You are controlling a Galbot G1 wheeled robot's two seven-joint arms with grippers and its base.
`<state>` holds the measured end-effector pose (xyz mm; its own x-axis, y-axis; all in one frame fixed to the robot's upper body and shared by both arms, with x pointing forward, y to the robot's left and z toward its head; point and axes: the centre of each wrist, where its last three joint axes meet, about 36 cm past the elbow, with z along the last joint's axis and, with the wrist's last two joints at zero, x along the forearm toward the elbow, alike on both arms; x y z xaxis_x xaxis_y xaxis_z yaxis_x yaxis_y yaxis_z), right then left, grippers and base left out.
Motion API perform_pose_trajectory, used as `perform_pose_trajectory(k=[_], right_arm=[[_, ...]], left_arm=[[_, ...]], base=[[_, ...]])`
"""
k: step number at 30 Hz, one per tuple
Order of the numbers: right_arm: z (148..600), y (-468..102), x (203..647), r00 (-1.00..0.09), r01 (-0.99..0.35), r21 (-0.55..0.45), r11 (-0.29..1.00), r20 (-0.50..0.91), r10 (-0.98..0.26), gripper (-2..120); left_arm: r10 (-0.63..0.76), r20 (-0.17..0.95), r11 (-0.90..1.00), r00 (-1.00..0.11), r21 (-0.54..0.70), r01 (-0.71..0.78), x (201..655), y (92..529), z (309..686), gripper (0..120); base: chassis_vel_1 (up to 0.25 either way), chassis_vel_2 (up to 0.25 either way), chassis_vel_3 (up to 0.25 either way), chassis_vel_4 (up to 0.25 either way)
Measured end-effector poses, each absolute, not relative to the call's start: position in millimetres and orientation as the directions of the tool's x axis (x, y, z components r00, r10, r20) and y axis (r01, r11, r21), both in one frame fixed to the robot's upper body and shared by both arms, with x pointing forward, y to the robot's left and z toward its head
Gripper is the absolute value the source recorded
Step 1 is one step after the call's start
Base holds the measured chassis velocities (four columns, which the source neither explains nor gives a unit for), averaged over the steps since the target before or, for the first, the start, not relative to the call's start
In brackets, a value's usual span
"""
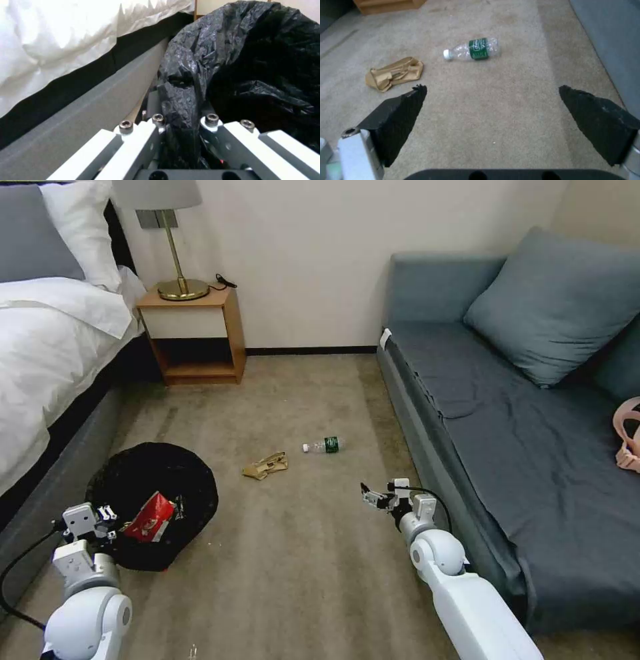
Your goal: Pick up the trash bin, then pick up the garbage on the floor and place it into the trash bin.
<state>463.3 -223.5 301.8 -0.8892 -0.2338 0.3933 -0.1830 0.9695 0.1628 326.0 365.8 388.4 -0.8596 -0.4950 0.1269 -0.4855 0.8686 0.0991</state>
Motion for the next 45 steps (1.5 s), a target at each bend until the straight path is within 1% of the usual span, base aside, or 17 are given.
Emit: perform_pose_trajectory(k=[45], right_arm=[[290,-212,467,-0.876,-0.215,0.133,0.967,0.411,-0.251,100]], left_arm=[[-0.491,0.121,0.871,-0.863,0.103,-0.481,331,366,391,4]], base=[[-0.057,0.057,0.058,-0.059]])
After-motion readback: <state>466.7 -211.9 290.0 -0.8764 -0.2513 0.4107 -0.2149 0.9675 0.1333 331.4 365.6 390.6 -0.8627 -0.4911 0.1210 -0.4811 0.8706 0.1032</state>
